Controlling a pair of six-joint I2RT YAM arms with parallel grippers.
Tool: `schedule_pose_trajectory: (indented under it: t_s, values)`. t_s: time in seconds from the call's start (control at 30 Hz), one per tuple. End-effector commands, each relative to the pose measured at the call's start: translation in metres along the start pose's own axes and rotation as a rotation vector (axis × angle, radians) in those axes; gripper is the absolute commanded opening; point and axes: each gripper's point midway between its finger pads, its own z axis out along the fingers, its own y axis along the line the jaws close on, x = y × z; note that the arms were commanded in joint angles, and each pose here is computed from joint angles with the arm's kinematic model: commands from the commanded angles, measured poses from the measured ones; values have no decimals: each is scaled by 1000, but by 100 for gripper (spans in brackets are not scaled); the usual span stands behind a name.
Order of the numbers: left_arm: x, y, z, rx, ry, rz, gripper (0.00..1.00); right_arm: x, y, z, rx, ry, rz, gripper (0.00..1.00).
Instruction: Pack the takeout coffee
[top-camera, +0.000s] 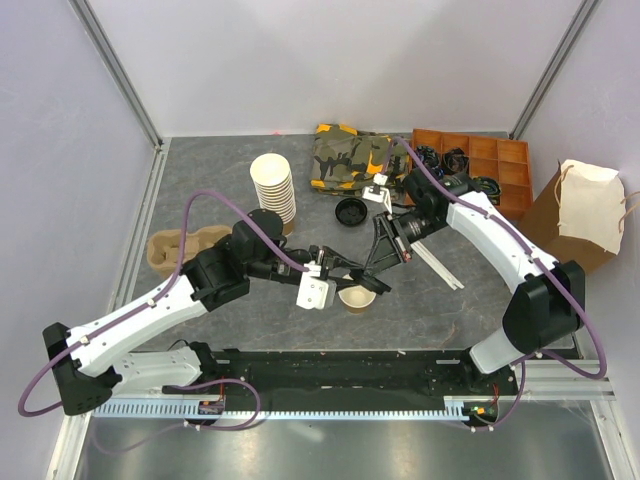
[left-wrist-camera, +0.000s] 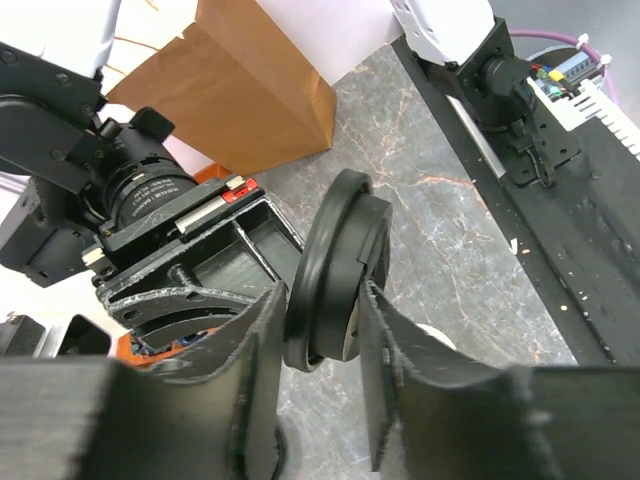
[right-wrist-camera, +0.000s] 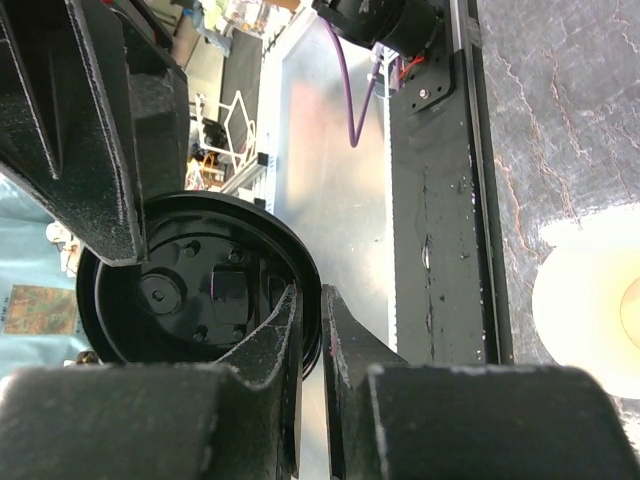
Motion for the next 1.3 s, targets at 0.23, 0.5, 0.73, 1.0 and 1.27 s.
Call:
schedule_pose_trajectory:
  t_s: [0.23,0.5,0.73,1.0,1.27]
  values:
    - [-6,-3,-4,15,10,-37,16,-6,5,-1,25,2,-68,45]
    - [-11,-22,-6,51,14,-448,8,-47,-18,-42,231,-66,-142,73]
    - [-6,-4,-7,-41,-58,-985,4,-91,-24,-125,526,-343,-237,74]
    - [1,101,-23,-491,-188,-1161,2,-99,-27,-162,767,-733,-99,71]
    - [18,133,-29,-695,-241,-1283,2,-91,-33,-177,770,-1050,235,59]
